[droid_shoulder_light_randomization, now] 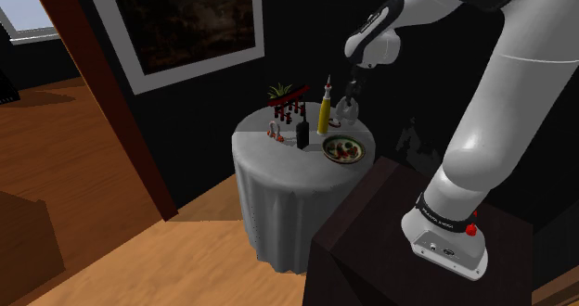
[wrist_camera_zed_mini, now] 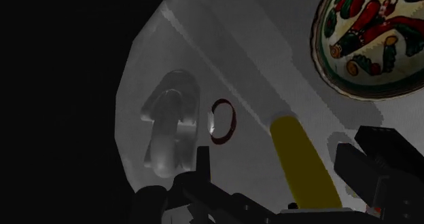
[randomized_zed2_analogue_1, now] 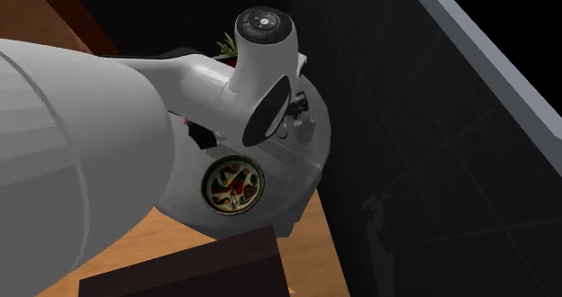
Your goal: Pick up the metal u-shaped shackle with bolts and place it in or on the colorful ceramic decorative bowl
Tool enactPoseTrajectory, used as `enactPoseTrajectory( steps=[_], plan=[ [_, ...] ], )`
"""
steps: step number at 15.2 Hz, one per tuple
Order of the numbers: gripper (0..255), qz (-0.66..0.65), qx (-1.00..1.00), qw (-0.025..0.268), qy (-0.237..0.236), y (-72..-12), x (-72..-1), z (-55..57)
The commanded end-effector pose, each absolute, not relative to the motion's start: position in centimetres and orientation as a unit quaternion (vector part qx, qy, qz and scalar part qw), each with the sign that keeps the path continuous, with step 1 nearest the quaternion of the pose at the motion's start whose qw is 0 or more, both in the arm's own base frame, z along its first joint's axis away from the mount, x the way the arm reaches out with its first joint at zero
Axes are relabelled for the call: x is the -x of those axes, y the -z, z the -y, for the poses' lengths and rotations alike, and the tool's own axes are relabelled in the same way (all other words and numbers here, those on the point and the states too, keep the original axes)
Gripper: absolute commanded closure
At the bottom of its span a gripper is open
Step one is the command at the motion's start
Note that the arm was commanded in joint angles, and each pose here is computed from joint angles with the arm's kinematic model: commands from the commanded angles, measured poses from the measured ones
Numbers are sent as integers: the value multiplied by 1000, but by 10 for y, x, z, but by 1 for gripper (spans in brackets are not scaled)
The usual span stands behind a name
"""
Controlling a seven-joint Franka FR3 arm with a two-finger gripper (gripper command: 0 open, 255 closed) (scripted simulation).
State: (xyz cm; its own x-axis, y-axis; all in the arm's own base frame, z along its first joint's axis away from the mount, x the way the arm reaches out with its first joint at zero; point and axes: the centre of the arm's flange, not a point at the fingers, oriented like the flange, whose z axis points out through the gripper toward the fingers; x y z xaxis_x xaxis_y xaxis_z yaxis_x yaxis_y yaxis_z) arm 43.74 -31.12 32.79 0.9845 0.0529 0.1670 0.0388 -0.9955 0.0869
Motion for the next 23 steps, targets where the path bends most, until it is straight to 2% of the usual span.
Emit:
enactPoseTrajectory(
  steps=[1, 7, 15, 23],
  plan=[
    [0, -20, -995, 45, -92, -315, -447, 335],
    [0, -10, -992, 54, -112, -279, -473, 396],
    [0, -10, -992, 54, -112, -240, -482, 401],
    [0, -10, -992, 54, -112, -240, -482, 401]
  ],
)
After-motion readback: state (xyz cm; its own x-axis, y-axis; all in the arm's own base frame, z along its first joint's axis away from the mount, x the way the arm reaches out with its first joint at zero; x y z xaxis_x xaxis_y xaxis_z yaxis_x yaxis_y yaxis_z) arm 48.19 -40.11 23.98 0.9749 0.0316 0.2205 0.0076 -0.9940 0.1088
